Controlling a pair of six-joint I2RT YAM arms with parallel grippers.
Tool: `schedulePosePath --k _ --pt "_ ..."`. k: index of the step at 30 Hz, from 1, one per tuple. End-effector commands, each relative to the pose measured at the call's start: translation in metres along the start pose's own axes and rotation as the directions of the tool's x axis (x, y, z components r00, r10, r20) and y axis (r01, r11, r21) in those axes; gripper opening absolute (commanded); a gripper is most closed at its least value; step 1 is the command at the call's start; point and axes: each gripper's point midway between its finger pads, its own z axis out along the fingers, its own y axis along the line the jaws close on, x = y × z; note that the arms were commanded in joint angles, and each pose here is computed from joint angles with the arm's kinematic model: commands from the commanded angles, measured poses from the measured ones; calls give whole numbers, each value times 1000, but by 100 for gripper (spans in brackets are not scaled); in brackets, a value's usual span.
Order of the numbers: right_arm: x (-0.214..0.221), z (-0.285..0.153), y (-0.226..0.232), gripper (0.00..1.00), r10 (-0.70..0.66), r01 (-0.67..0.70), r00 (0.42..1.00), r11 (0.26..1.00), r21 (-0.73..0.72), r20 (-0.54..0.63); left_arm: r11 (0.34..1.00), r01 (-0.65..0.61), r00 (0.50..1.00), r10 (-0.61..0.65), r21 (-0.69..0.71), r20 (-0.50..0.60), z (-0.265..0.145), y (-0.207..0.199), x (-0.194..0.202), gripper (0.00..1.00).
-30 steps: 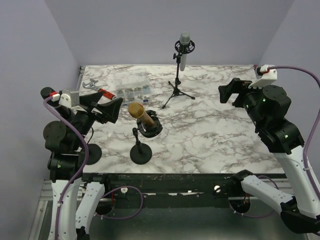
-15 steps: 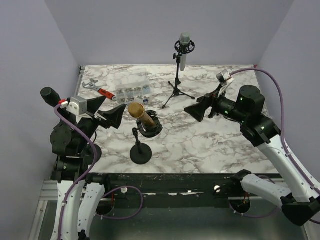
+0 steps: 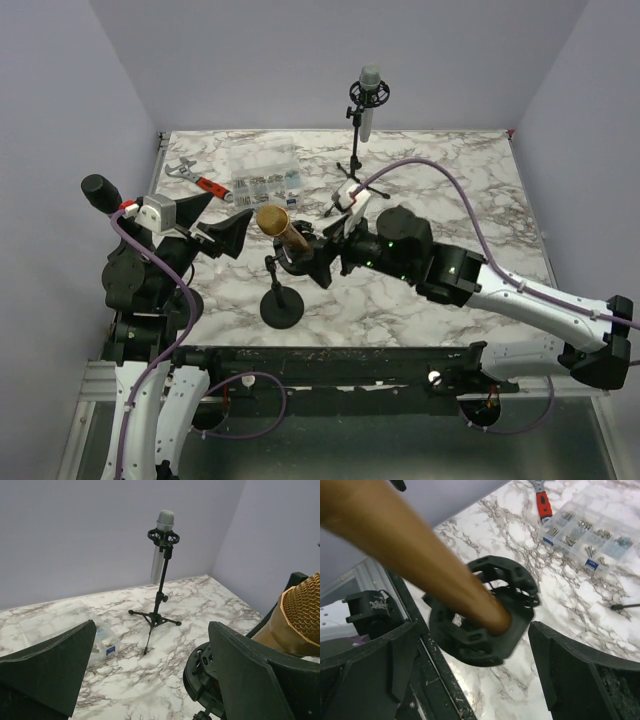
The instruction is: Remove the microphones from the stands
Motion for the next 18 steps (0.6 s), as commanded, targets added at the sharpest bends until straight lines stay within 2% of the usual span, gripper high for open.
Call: schedulePosePath --k 1,4,8,13,18 --pt "-34 5 12 100 -196 160 971 957 244 133 1000 -11 1000 11 19 2 1 -2 2 99" --pt "-37 9 18 100 -314 250 942 893 375 118 1000 -6 1000 6 14 -2 1 -1 3 99" --pt "-45 10 17 100 -357 247 924 830 500 135 1000 -6 1000 6 9 -4 1 0 4 99" --pt "-56 12 18 100 -357 219 916 828 515 184 1000 -6 1000 7 7 -8 1 1 5 98" --pt "-60 19 21 98 -376 233 908 819 524 185 1000 -3 1000 4 7 -10 1 1 6 99"
